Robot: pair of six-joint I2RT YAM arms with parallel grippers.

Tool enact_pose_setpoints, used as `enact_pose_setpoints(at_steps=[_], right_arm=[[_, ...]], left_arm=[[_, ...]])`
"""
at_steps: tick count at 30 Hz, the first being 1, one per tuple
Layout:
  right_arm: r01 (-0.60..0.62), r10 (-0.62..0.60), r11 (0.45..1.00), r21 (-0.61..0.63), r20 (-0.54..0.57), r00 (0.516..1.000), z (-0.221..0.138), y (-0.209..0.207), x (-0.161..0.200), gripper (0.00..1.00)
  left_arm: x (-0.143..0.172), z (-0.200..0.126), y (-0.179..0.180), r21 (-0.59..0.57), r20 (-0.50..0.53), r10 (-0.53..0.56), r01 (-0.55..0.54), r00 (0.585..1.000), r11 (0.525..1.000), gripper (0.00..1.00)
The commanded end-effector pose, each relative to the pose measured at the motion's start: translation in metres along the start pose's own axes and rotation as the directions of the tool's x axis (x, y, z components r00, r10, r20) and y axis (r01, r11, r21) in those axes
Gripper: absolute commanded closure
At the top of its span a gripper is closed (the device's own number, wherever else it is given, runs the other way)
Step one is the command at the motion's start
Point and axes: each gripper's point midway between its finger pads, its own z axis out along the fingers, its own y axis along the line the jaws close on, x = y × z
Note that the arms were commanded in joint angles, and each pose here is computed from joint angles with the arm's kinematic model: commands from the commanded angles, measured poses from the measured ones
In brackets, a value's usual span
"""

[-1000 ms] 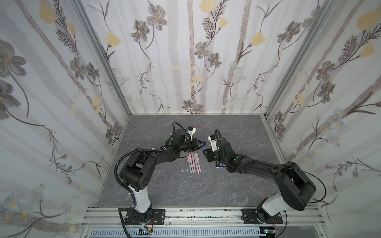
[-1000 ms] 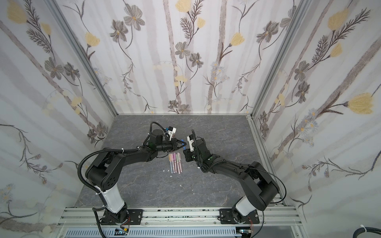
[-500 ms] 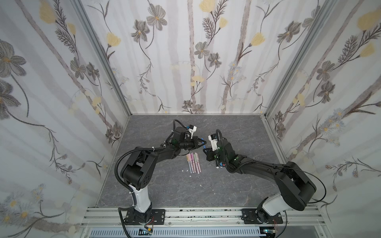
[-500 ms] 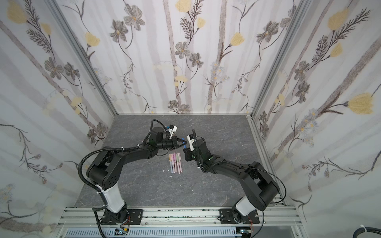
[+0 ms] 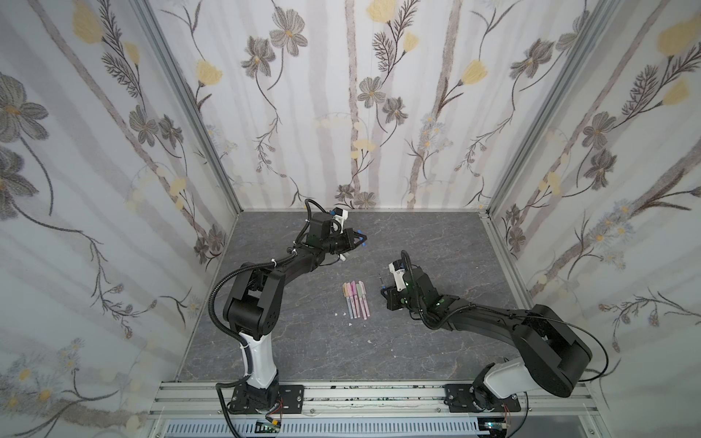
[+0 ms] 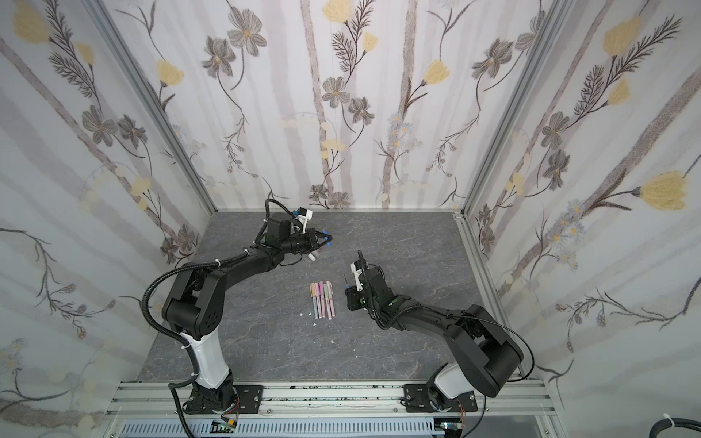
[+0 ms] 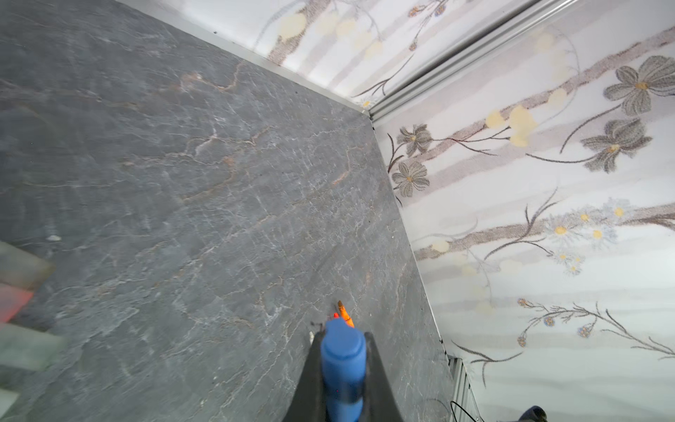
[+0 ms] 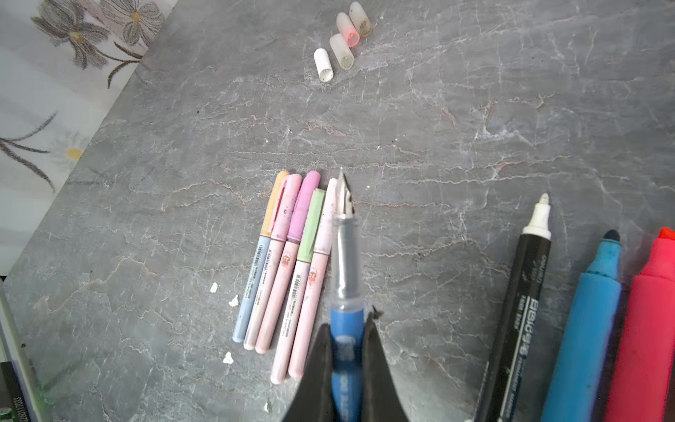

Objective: Remove pen caps from pens
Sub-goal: Place the pen at the center of the table.

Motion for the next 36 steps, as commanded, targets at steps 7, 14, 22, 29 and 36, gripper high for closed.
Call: enact_pose_setpoints(at_steps=[7,14,22,29,36], right_arm=[[-0.085,0.111,0.955,0.283,-0.079,0.991,0.028,-0.046,0.013,1.00],[-0.069,0.117,0.912,0.404,-0.094,0.989,0.037,-0.066,0.014,1.00],[-0.030,0.097,0.883,0.469,-0.120,0.988,0.040,-0.076,0.016,0.95],[-0.005,0.081,0.870,0.493,-0.133,0.988,0.038,-0.077,0.016,0.89],[0.002,0.072,0.871,0.491,-0.132,0.989,0.035,-0.074,0.015,0.82]], left_arm=[[0.006,-0.050,0.041,-0.111,0.047,-0.014,0.019,0.999,0.994,1.00],[0.022,-0.078,0.070,-0.166,0.062,-0.045,0.055,0.997,0.985,1.00],[0.036,-0.088,0.087,-0.179,0.064,-0.075,0.085,0.995,0.980,1.00],[0.041,-0.089,0.095,-0.180,0.061,-0.089,0.099,0.994,0.979,1.00],[0.048,-0.085,0.104,-0.184,0.053,-0.108,0.116,0.993,0.976,1.00]])
